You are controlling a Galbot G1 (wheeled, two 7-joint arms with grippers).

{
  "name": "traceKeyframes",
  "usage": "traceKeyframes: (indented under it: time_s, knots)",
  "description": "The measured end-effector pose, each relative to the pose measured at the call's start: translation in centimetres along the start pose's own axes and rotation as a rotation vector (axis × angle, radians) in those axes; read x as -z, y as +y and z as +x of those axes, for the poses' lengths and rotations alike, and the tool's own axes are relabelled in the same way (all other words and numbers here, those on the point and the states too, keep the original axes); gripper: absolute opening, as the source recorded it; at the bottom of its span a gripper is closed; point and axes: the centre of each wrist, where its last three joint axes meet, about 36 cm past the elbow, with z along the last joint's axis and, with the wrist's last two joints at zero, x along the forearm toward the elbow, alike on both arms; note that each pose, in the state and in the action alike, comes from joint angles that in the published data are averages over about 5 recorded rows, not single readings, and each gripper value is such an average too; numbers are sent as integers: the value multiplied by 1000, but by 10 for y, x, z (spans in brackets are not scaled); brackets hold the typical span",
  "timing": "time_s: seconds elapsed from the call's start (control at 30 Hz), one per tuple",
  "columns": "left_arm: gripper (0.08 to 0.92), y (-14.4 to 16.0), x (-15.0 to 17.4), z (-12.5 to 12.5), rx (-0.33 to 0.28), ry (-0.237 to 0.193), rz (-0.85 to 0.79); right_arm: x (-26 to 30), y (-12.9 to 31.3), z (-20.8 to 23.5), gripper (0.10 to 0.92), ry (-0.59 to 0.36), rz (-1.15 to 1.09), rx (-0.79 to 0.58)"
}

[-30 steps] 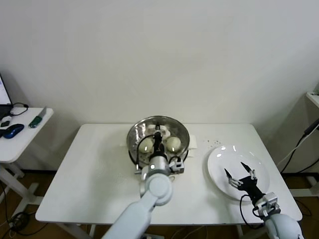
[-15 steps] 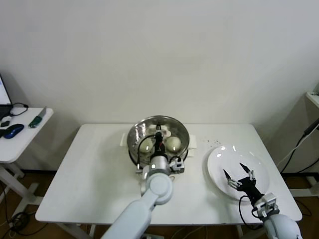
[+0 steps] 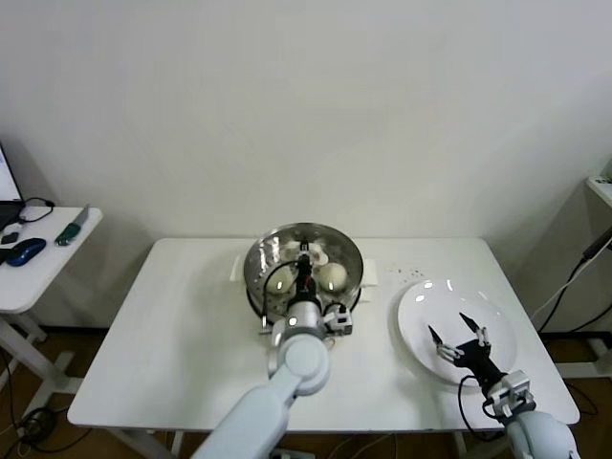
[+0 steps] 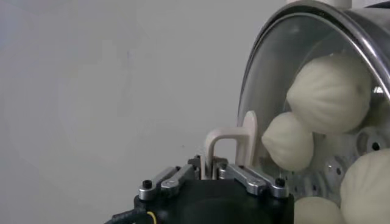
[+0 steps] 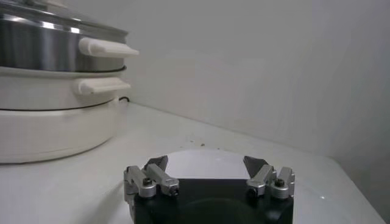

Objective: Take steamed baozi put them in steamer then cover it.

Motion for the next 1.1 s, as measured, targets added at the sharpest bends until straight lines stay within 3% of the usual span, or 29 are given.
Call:
traceKeyframes:
  time_s: [0.67, 0.93, 1.1]
  knots:
    - [779, 32, -43, 45, -4, -21, 98, 10, -5, -2, 823, 27, -7, -25]
    - [822, 49, -86, 68, 16, 3, 223, 17, -5, -1, 823, 6, -26, -34]
    - [823, 53, -124, 76, 18, 83, 356, 22, -4, -3, 823, -5, -21, -32]
